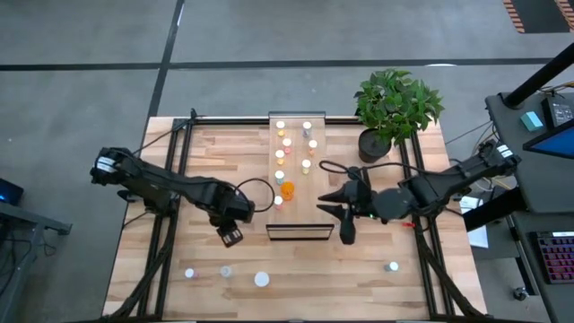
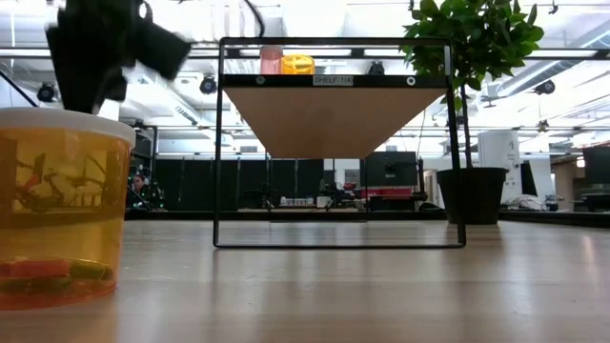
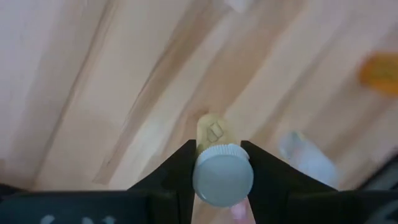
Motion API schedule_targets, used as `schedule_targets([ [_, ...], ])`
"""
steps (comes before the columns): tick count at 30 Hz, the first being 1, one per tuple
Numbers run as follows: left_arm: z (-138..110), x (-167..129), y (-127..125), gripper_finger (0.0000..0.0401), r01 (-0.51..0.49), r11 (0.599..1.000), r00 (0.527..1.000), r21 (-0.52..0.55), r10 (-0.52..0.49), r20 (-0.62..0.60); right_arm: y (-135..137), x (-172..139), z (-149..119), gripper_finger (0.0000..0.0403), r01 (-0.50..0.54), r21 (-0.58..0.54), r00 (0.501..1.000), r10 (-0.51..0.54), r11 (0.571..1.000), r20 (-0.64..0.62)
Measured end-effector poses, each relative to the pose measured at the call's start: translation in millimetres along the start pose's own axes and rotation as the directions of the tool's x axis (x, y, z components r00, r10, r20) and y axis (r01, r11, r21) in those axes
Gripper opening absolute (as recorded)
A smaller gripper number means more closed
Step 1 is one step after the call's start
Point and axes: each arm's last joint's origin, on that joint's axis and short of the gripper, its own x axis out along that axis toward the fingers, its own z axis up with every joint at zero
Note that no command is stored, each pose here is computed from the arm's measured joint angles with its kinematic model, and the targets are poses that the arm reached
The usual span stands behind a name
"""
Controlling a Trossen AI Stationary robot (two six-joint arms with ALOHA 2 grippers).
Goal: Pick and place medicine bottles onto shelf by color
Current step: Put the yellow bottle on the shelf
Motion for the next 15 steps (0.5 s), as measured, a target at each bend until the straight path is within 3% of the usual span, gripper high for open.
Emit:
schedule_targets([
  [4,-1,-28,-6,0.0097,0.021,0.995,1.0,0.101,-0.02,-0.013,4,-2,-3,0.0067,-0.024,-0.032,0.999,0.025,0.999,0.028],
  [8,1,-48,-9,0.0098,0.043,0.992,0.999,0.12,-0.044,0.011,1,8,-16,0.0052,-0.033,-0.06,0.995,0.038,0.998,0.089],
  [15,2,-71,-15,0.0099,0.085,0.988,0.994,0.132,-0.094,0.058,-39,34,-30,0.0026,-0.12,-0.018,0.97,0.122,0.993,0.211],
])
